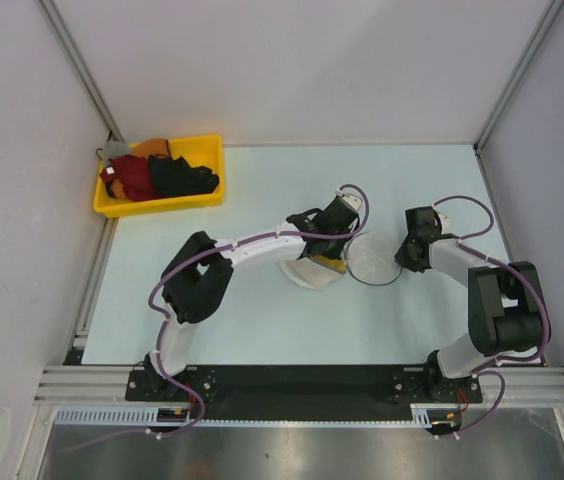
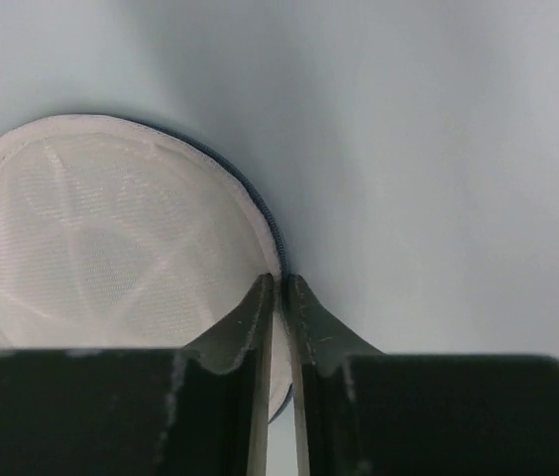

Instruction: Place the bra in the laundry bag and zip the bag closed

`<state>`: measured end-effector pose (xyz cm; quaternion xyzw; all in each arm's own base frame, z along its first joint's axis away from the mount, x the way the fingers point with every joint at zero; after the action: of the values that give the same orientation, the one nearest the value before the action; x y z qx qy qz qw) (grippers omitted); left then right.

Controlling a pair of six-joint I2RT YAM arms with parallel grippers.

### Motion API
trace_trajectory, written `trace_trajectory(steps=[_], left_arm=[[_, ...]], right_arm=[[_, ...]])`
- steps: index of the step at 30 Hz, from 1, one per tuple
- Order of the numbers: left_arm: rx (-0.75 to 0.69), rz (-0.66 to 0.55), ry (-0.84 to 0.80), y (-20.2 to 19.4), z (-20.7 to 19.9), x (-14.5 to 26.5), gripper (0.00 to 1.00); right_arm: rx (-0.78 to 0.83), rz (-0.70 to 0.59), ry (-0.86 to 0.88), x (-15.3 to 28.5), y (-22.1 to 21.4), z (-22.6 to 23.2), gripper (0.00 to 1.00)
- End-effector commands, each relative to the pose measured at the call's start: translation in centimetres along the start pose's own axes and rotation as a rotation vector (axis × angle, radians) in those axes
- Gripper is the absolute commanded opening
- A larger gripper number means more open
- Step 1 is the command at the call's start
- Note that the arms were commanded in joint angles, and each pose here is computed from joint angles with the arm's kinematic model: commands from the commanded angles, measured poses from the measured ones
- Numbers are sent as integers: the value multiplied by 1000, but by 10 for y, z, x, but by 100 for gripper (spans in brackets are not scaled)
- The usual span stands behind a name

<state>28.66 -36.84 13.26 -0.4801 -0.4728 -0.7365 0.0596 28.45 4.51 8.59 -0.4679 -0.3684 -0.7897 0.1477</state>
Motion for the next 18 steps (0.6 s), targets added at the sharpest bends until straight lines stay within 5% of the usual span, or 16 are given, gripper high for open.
trace_trajectory(steps=[1,3,6,18], left_arm=[[3,-33,38,3,10,4,12],[7,-23,24,-2,11,0,12],[29,-4,-3,-10,13,-7,12],[142,3,-51,-32,36,-28,11]], right_arm=[[29,11,-109,-11,-13,-13,9],[28,1,-109,-10,-12,-14,0],[34,-34,-44,5,-8,-7,0],[168,-173,312,171,19,47,0]])
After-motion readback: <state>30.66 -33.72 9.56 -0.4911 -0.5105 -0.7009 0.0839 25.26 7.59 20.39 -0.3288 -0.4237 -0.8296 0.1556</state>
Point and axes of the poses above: each gripper's point midway between its finger pads, its own x axis back along the fingers, its own z axis along the line the jaws close on, y = z × x, the point moved 8 cm from there along x, back along the fingers, and after that the axes turned 13 degrees about -x, right-handed, at the moved point
